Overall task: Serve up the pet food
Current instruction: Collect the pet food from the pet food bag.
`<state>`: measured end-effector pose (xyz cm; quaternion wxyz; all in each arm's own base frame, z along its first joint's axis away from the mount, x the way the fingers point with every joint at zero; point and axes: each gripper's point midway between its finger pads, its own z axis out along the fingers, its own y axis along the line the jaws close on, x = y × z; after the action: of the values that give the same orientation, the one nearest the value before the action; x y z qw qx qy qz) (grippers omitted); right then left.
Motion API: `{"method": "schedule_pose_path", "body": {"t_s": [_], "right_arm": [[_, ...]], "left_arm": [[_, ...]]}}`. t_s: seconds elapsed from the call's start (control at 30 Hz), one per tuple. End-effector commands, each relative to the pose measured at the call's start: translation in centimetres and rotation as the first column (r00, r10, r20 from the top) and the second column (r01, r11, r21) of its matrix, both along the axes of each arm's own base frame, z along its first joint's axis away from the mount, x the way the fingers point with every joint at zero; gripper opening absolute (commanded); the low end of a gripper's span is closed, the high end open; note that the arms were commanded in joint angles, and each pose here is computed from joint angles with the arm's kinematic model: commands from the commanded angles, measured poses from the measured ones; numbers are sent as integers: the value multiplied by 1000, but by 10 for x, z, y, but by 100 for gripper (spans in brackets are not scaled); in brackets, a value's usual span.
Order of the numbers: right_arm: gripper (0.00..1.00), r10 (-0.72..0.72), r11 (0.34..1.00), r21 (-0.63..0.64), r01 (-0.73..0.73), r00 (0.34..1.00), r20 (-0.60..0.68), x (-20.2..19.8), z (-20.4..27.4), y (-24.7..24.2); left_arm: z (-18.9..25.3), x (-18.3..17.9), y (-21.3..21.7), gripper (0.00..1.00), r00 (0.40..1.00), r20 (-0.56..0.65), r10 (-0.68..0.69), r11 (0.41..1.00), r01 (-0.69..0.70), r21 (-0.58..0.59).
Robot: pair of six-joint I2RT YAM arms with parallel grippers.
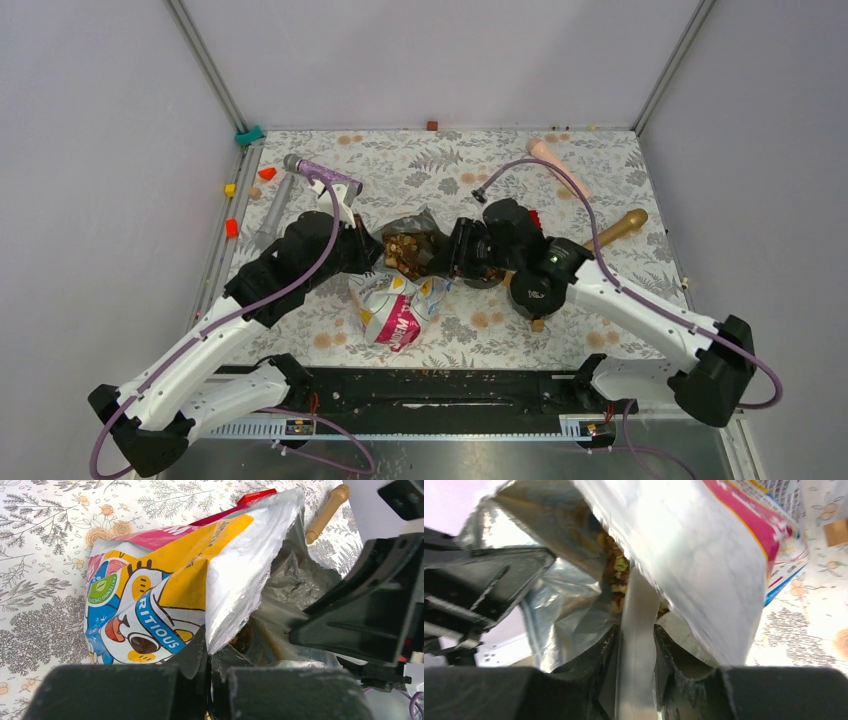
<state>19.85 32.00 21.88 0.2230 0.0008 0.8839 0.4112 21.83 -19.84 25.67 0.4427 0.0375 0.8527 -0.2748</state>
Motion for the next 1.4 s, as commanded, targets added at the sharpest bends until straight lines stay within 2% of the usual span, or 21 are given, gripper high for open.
{"method": "schedule_pose_path", "body": {"t_s": [0.0,0.13,0.17,0.27,0.47,0.83,1.03,1.37], "right_arm": [[0,-22,948,320,0,998,66,-3,74,14],[0,-76,930,365,38,993,89,-12,84,-7],[0,-157,919,379,109,983,99,-12,83,-25],[0,-230,903,396,169,967,111,-14,83,-45],[0,-278,881,426,207,954,113,-24,82,-66],[0,-179,895,424,139,982,56,-37,69,-53],[0,-161,909,402,115,983,83,-37,76,-50],[0,-196,827,550,114,976,93,-47,93,-63]], "left_arm": [[19,4,-2,0,999,48,-4,1000,6,-25],[20,4,-1,0,999,54,4,1000,-3,-29],[19,4,-1,0,999,52,4,1000,-3,-29],[19,3,-2,0,999,48,-4,999,6,-32],[23,1,-3,0,998,53,-12,999,15,-46],[24,0,-4,0,998,53,-21,998,24,-52],[25,-1,-4,0,998,57,-25,998,28,-57],[25,-1,-3,0,998,59,-20,998,23,-55]]}}
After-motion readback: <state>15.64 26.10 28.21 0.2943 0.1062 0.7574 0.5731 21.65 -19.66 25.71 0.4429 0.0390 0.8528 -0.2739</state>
